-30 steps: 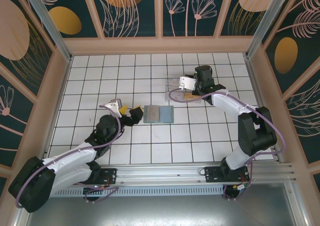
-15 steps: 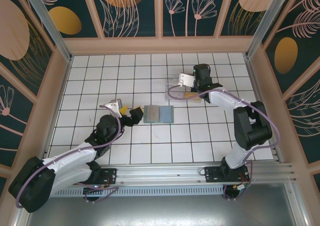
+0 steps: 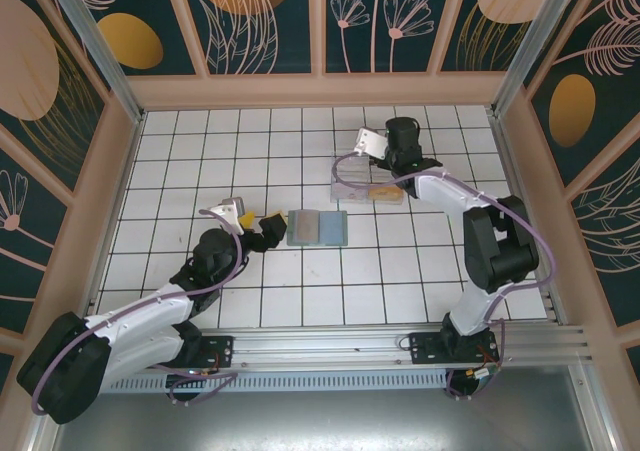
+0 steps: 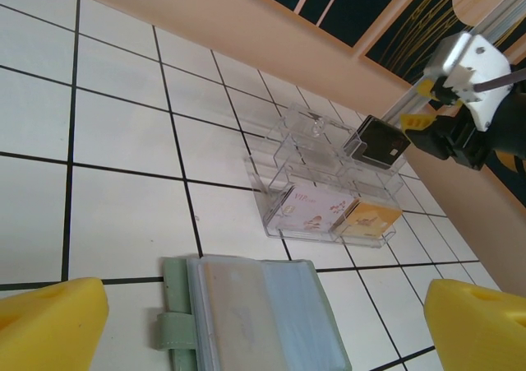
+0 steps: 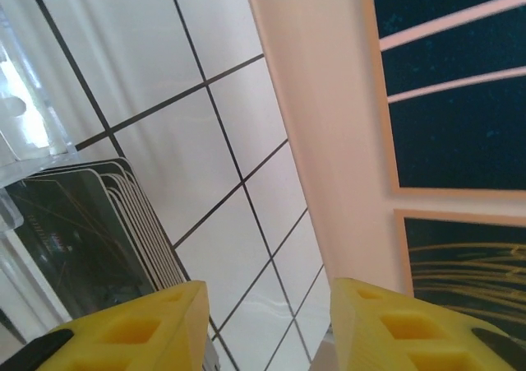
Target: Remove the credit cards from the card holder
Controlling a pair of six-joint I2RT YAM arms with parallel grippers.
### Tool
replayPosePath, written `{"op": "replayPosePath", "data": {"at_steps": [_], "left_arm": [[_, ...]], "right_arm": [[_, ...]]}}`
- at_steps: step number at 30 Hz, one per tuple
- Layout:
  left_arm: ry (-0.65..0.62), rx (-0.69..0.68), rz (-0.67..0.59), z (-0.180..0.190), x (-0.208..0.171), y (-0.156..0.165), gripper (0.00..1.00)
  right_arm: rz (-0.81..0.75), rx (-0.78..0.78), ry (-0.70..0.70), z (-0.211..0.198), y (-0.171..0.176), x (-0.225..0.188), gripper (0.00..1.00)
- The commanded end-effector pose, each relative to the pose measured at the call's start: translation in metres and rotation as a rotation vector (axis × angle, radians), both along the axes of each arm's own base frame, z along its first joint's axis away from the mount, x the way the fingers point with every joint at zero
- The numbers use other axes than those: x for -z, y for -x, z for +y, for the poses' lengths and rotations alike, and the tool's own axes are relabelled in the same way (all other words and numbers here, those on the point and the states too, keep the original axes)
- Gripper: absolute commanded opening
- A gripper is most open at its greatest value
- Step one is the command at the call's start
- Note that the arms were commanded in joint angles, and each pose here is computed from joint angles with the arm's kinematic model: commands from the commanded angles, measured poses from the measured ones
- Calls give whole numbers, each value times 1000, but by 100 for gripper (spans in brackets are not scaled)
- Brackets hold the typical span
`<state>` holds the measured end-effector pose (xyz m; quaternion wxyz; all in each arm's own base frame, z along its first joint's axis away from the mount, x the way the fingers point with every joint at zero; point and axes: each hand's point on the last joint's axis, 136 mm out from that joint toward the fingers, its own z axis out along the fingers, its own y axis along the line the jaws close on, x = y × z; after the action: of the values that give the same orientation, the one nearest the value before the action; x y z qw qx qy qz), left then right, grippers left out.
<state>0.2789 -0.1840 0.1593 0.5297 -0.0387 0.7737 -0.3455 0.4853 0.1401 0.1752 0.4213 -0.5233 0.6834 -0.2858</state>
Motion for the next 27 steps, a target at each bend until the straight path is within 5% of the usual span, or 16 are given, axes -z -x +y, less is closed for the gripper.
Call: {"op": "replayPosePath", "data": {"at_steps": [1,7,16,27], "left_arm": [[10,15,-6,-5,-9,-5,99],[-12,31,64,-14,4,-10,98],[-117,50,127,-21,29,-20,95],[-87,58,260,-36,43,-28,78]], "right_arm": [[-87,93,-224,0,14,-48,45],[4,256,-656,24,44,-74,42],[356,525,-1245,65,101,-23,46],[703,555,-1316,115,170,83,41]]}}
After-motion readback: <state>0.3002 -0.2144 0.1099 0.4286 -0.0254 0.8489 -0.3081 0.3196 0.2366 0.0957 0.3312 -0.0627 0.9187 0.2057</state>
